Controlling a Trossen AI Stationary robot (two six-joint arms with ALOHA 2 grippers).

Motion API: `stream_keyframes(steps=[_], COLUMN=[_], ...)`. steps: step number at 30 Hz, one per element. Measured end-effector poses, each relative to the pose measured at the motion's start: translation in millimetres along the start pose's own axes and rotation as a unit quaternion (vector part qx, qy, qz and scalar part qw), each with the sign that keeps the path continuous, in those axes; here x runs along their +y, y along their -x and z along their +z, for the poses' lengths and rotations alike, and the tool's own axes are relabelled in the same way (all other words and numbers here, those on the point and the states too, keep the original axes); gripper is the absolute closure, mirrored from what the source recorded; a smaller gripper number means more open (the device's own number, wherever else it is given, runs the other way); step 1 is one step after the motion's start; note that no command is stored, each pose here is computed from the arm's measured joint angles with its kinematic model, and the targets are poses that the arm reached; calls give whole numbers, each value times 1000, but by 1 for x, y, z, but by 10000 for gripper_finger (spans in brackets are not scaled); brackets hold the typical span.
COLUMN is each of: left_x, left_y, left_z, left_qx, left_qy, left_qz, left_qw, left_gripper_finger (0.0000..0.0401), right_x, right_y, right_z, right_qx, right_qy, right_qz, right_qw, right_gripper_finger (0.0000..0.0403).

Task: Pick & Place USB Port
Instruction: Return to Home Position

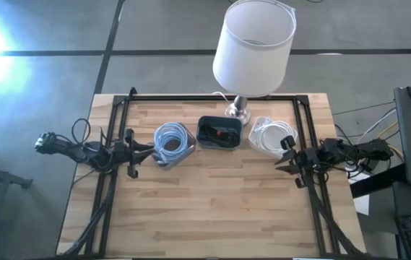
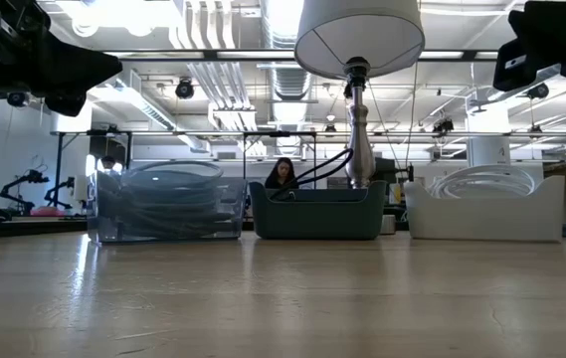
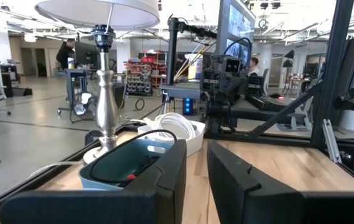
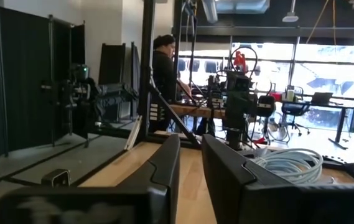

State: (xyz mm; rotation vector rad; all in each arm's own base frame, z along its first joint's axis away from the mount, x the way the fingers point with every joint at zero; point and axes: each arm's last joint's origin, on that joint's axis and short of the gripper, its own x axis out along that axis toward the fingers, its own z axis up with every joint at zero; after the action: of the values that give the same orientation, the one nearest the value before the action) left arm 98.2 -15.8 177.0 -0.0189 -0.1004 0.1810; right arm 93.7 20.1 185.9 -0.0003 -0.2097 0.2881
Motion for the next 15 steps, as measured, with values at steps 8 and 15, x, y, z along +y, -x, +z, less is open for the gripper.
stream_keyframes(steps=[8,15], left_x=[0,0], left_y=[0,0], left_z=[0,0], left_qx=[0,0], left_qy=[0,0], left_qz=[0,0], left_qw=[1000,1000], left_gripper_finger=[334,334], right_x=[0,0], right_y=[0,0], right_z=[0,0], right_qx=[0,0], right_qy=[-2,-2], right_qz=[0,-1], right_qw=[1000,1000], right_gripper_finger=[326,318])
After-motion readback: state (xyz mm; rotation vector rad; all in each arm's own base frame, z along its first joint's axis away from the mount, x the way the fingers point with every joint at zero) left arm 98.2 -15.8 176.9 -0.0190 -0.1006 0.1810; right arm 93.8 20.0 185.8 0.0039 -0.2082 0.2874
